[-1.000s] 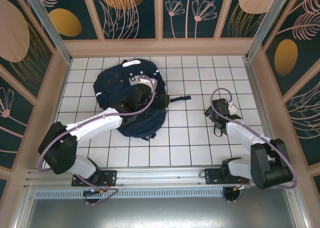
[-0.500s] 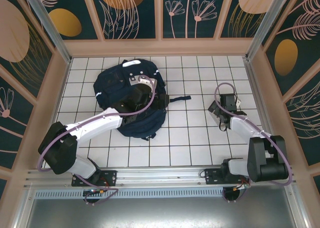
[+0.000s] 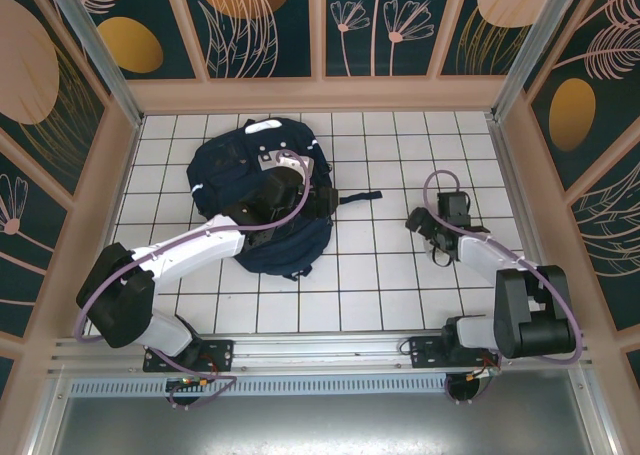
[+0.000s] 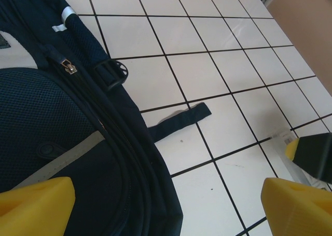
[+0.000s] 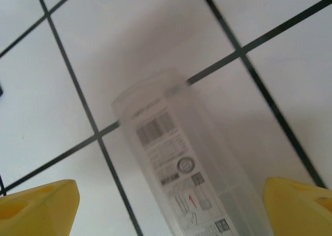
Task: Pack the student bag
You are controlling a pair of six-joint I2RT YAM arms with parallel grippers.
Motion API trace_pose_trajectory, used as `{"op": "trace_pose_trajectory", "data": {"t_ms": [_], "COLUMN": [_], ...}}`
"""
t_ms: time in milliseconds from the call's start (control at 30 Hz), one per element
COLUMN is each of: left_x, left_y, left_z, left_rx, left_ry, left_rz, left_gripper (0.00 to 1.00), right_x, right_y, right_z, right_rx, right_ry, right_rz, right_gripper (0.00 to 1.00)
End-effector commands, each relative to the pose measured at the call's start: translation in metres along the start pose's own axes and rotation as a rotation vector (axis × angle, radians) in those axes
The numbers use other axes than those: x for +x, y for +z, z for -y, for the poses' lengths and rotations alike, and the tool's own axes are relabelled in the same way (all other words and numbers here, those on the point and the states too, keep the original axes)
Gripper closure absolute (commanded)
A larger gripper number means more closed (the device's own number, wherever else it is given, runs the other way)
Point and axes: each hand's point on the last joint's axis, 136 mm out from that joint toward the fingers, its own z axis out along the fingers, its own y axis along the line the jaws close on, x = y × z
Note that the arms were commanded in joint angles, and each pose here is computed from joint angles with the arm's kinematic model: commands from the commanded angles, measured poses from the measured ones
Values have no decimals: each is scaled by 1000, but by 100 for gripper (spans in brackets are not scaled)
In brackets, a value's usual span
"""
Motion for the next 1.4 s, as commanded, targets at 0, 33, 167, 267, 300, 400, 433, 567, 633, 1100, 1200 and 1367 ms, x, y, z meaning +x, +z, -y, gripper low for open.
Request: {"op": "trace_pose_trajectory", "data": {"t_ms": [0,33,167,267,300,400,433,567,633,1100,1200,1367], "left_x": [-3,-2,0,-1,-1,0,0,0,0,12,22,31], "left_y": [0,1,2,0,0,-1,-2,-2,-2,22,41,70], "left_z": [3,3,4,4,4,4,3,3,4,-11,-18,-37], "left_rx": [12,13,20,23,22,22,21,19,21,-85,-140,-276], "left_ry": [16,14,10,9,8,10,9,10,10,51,75,127], "left_rz": [9,6,0,3,2,2,3,-1,-1,-79,-140,-225], "left_gripper": [8,8,8,8,8,8,8,8,8,18,28,38], "right_x": [10,14,23,21,22,23,22,21,24,9,7,8], "right_y": [-3,-1,4,1,2,5,6,9,14,-9,-17,-28], "right_z": [10,16,24,21,22,22,20,10,9,-30,-39,-49], "right_rx": [74,111,193,218,222,229,231,266,287,196,147,55], "right_ry": [-2,2,-15,-33,-32,-35,-39,-100,-114,-156,-159,-159], "right_rz": [0,-9,-34,-11,-13,-21,-20,-6,-20,91,114,144], "right_gripper": [11,12,18,20,20,23,23,25,28,56,56,60]}}
